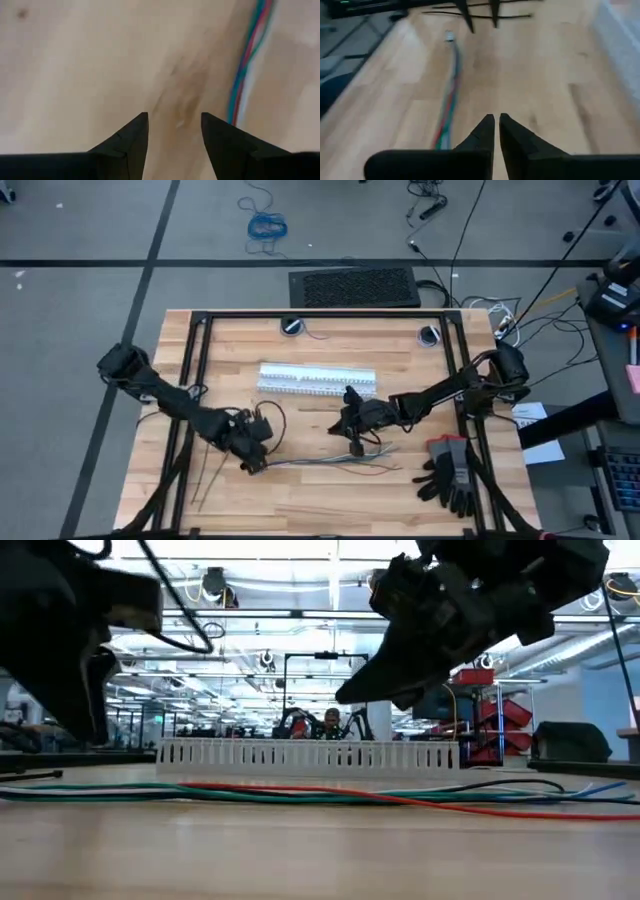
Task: Ziptie cables
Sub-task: Wrap the cables together using a zip tie
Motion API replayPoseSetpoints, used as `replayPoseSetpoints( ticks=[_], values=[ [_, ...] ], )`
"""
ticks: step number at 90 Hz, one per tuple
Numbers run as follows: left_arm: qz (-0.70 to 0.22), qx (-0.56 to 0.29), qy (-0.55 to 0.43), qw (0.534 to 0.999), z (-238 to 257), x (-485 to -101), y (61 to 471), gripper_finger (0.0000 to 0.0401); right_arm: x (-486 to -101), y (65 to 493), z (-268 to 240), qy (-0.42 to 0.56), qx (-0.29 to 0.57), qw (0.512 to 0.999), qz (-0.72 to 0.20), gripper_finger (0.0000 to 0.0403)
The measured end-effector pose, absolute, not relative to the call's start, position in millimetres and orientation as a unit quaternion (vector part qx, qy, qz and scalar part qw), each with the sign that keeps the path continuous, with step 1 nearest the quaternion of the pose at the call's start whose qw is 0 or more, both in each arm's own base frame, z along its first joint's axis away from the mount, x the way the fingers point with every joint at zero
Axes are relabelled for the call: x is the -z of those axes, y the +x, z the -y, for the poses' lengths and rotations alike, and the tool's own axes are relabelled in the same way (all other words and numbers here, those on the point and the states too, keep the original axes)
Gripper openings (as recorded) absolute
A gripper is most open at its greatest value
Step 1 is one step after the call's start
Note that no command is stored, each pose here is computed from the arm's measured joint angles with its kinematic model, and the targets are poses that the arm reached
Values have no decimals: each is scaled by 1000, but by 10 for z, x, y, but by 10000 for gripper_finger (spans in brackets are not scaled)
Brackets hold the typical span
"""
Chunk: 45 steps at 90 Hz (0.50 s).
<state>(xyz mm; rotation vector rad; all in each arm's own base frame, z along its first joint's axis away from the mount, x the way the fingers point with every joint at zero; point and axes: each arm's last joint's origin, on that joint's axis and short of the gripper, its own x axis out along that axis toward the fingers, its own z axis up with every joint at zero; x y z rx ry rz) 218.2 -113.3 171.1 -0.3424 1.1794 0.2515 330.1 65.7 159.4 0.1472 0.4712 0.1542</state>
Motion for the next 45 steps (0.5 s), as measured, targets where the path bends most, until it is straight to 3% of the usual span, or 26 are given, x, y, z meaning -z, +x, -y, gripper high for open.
replayPoseSetpoints(
  ticks=[16,25,33,45],
  values=[
    [-601,-182,-177,758,992,-1675,2083,180,-1837,3552,-602,28,-106,965,-239,19],
    [-591,-233,-225,739,935,-1700,2067,180,-1793,3735,-590,-19,-117,965,-232,12],
    [-589,-229,-266,728,894,-1790,2105,180,-1722,3946,-558,-22,-111,965,-236,5],
    [-592,-263,-274,711,851,-1881,2007,180,-1640,4130,-577,-27,-108,955,-273,1]
  ],
)
